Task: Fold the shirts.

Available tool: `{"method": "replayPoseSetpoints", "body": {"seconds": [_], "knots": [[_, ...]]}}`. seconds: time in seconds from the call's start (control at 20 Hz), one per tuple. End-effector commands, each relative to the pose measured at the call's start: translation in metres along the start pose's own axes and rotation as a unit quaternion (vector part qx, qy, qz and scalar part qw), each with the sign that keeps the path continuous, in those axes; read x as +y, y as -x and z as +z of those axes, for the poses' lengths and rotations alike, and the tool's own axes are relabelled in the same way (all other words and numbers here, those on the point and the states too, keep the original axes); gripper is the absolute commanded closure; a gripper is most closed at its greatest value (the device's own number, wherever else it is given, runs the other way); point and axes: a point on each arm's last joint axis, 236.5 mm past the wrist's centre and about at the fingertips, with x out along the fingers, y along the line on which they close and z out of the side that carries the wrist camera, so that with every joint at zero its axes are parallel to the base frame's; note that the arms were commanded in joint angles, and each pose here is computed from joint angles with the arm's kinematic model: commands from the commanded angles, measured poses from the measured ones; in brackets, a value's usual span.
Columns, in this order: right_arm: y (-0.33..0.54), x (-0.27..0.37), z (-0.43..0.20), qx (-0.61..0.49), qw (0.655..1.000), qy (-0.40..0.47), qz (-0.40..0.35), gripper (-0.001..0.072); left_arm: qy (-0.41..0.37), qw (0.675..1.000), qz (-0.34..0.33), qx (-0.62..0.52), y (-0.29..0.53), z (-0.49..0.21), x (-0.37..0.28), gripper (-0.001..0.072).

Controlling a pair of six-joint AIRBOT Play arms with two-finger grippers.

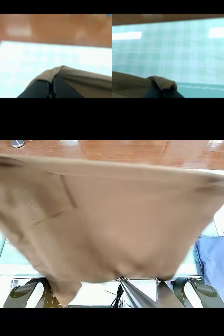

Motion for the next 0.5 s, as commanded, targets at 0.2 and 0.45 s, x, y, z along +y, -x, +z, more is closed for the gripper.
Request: {"method": "replayPoseSetpoints", "body": {"seconds": [0.2,0.45], "knots": [[-0.214,-0.074,-0.017,0.070,0.989,-0.116,0.052,0.0684,0.079,0.993,-0.044,0.081,-0.222,-0.080,-0.009,0.0682],[-0.314,-0.095,-0.018,0.095,0.976,-0.177,0.082,0.0684,0.098,0.979,-0.062,0.167,-0.315,-0.143,-0.025,0.0682]]}}
